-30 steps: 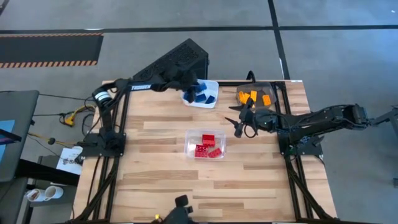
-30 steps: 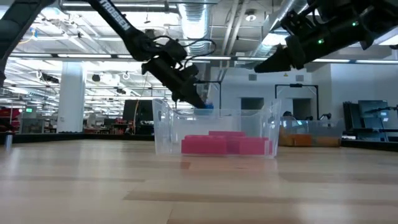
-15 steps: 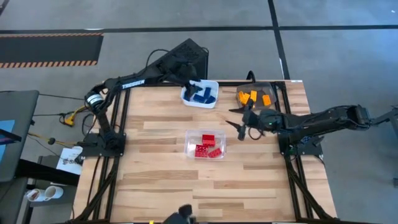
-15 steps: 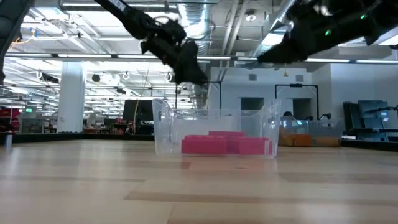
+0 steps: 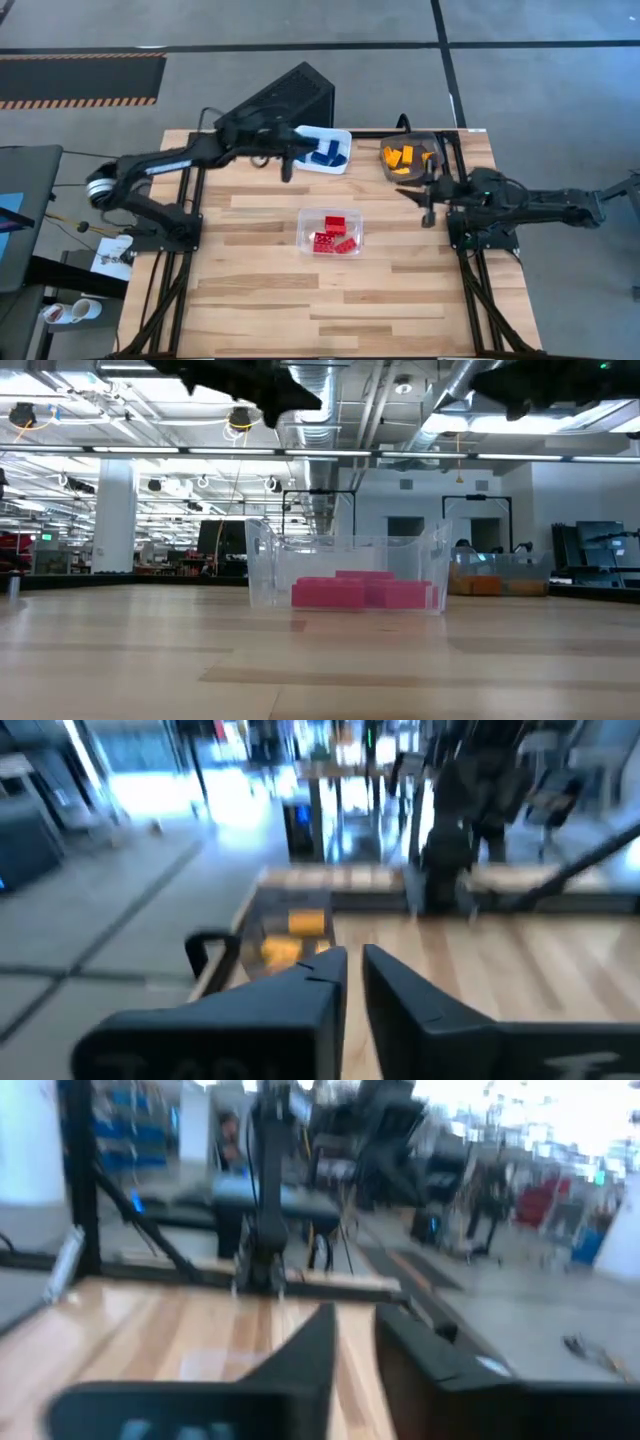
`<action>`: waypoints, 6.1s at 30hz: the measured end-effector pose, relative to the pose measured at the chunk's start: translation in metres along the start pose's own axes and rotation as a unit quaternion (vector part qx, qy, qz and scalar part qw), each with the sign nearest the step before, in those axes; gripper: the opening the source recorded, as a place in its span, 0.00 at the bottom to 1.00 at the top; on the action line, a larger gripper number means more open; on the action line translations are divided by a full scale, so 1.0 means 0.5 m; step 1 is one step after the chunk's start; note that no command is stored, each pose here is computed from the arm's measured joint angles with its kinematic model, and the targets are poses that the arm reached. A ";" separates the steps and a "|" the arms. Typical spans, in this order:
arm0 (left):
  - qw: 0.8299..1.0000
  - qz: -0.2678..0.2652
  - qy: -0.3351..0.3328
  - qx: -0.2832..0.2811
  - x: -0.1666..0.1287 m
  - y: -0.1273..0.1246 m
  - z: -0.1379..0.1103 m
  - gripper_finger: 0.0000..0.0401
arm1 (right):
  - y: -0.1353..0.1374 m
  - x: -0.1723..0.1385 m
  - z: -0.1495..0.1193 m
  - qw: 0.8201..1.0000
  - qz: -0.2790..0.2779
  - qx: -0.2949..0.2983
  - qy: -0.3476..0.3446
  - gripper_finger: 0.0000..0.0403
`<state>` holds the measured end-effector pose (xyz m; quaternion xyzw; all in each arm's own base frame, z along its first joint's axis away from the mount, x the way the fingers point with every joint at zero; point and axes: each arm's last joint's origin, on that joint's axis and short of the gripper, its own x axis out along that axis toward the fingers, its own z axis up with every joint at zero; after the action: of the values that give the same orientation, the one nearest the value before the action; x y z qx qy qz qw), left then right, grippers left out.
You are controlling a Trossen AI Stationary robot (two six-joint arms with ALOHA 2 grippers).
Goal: Sort & place blocks by color
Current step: Return to Home Position
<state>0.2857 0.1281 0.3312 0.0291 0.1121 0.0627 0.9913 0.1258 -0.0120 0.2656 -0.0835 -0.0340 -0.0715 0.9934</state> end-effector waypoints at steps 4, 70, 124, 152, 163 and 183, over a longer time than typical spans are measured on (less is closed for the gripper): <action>0.996 -0.002 -0.084 -0.012 -0.062 -0.045 -0.028 0.01 | -0.009 -0.035 0.007 0.999 -0.001 -0.003 -0.051 0.05; 0.987 -0.043 -0.146 -0.047 -0.329 -0.186 -0.386 0.00 | -0.003 -0.056 -0.226 0.982 -0.065 0.135 0.118 0.12; 0.979 -0.103 -0.146 -0.101 -0.331 -0.192 -0.384 0.00 | -0.003 -0.056 -0.226 0.982 -0.064 0.135 0.119 0.12; 0.979 -0.103 -0.146 -0.102 -0.331 -0.192 -0.384 0.00 | -0.003 -0.056 -0.226 0.982 -0.064 0.135 0.119 0.12; 0.979 -0.103 -0.146 -0.102 -0.331 -0.192 -0.384 0.00 | -0.003 -0.056 -0.227 0.982 -0.064 0.135 0.119 0.12; 0.979 -0.103 -0.146 -0.102 -0.331 -0.192 -0.384 0.00 | -0.003 -0.056 -0.227 0.982 -0.064 0.135 0.120 0.12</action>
<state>0.0937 0.0196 0.1736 -0.0748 -0.0387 -0.0336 0.9959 0.1043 -0.0290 0.1521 0.0628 0.0704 -0.1389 0.9858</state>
